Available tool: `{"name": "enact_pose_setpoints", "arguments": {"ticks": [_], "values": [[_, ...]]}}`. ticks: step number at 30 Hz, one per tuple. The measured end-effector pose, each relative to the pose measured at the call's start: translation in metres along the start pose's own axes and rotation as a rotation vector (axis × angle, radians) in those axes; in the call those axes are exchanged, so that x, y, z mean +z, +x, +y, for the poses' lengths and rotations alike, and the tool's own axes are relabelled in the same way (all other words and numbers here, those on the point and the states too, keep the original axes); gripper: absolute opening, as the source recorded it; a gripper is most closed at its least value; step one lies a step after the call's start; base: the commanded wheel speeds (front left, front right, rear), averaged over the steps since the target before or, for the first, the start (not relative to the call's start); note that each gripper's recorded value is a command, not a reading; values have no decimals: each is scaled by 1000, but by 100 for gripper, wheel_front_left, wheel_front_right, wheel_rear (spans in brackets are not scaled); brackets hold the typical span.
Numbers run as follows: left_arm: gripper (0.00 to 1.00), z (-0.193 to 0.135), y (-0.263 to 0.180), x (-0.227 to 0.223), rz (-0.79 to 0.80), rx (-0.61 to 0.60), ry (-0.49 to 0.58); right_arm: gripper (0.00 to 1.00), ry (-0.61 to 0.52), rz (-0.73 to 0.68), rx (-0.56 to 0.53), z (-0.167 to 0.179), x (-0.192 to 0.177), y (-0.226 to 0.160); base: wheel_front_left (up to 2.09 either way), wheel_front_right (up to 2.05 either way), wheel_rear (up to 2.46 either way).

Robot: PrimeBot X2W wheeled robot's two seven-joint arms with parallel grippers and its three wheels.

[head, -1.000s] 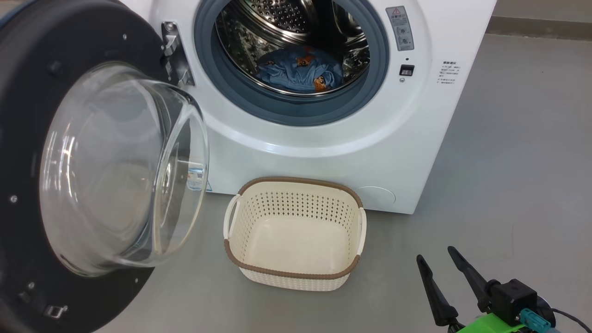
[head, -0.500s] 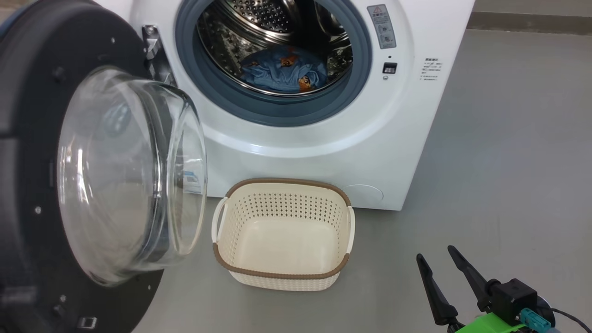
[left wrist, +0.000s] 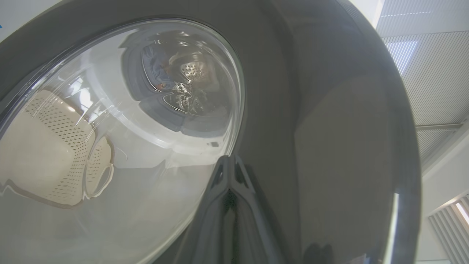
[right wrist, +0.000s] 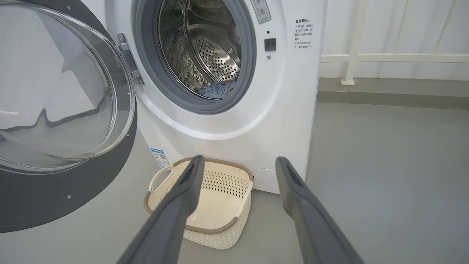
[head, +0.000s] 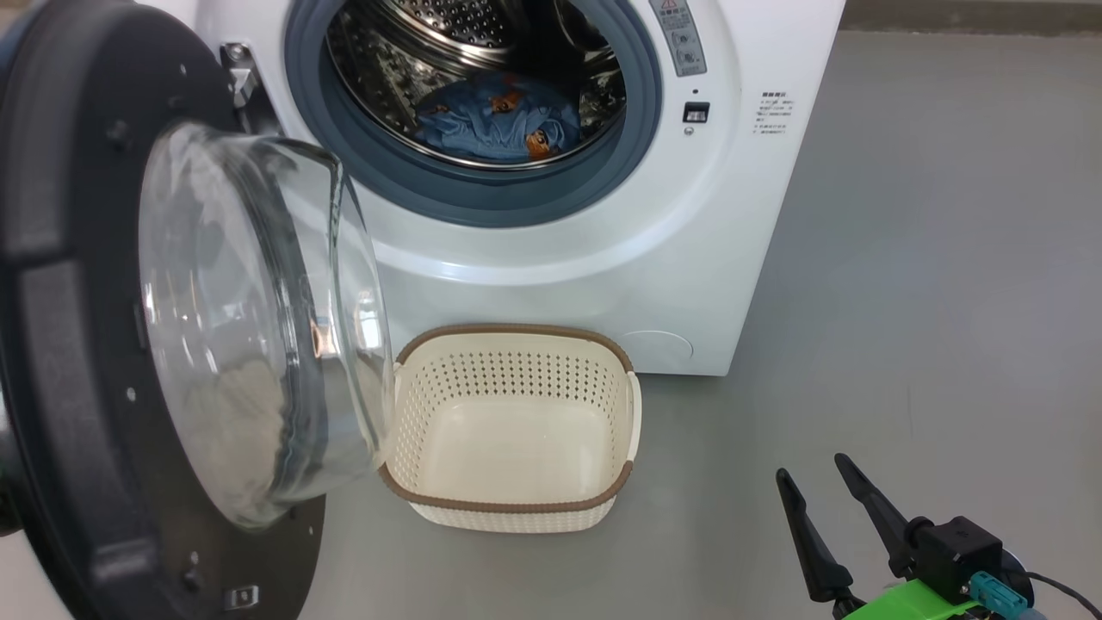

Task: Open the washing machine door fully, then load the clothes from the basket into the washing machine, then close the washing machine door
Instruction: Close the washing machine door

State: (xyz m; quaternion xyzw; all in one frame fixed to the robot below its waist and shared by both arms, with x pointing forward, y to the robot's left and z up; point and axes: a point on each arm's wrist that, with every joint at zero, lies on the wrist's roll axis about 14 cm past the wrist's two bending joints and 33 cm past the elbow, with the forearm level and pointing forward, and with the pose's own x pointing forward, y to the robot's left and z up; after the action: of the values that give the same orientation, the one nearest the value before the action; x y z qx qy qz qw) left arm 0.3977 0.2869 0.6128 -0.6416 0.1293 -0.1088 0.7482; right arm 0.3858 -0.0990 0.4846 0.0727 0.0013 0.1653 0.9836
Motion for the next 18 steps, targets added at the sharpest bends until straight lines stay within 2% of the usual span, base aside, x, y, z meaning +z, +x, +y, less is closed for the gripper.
{"name": "enact_pose_setpoints", "arguments": {"ticks": [18], "values": [[0, -11, 34, -27, 41, -48, -1, 100, 14, 5, -31, -8, -3, -1, 0, 0, 0]]}}
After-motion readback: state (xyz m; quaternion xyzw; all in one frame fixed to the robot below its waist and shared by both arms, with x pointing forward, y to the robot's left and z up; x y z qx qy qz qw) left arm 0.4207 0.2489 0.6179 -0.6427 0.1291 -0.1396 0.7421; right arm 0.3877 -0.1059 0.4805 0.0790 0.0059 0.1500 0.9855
